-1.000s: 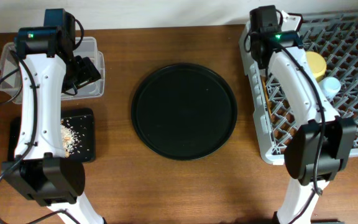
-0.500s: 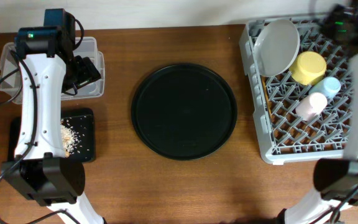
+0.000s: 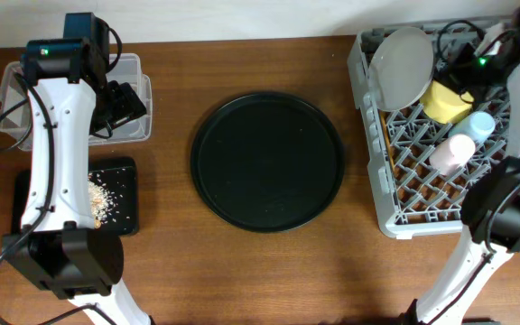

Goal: Sort waste into correct bins and load items into the dishwasher rack
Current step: 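Carry the plate right and stand it upright in the rack, then release the plate and withdraw the right gripper to the rack's front edge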

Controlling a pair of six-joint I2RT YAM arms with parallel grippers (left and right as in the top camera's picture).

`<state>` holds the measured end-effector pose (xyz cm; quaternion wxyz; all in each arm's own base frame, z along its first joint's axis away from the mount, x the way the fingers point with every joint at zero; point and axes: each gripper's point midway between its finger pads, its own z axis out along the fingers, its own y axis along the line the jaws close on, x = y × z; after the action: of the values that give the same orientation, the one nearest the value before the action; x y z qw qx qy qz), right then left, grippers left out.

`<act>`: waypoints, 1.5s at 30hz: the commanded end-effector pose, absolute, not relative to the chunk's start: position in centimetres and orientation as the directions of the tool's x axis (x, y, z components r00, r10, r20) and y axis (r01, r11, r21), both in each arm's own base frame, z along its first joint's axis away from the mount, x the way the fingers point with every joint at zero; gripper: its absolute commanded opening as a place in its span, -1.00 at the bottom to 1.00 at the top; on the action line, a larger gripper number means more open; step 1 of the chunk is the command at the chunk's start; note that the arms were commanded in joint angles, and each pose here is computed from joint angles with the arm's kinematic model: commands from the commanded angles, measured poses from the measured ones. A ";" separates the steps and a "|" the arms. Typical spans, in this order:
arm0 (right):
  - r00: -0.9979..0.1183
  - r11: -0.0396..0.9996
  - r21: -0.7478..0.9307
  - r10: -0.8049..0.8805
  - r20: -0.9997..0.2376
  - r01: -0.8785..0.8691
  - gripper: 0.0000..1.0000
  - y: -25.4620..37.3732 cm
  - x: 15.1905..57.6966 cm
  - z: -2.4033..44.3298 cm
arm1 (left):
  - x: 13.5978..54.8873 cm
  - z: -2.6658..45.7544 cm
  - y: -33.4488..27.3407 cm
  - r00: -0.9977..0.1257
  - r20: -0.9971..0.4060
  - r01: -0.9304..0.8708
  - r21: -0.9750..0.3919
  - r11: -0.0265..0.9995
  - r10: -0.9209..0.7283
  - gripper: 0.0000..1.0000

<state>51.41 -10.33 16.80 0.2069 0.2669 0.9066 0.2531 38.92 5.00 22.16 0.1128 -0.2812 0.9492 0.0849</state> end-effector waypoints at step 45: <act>-0.897 0.881 0.455 0.092 -0.432 -0.129 0.97 7.6 15.2 32.5 | 38.9 22.1 5.2 -0.812 -0.263 -0.560 0.101 0.823 -0.521 0.98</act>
<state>15.36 7.63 33.58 0.2458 -0.0091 0.9374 0.2467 38.92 5.00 22.16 0.1128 -0.2810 0.9493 0.0849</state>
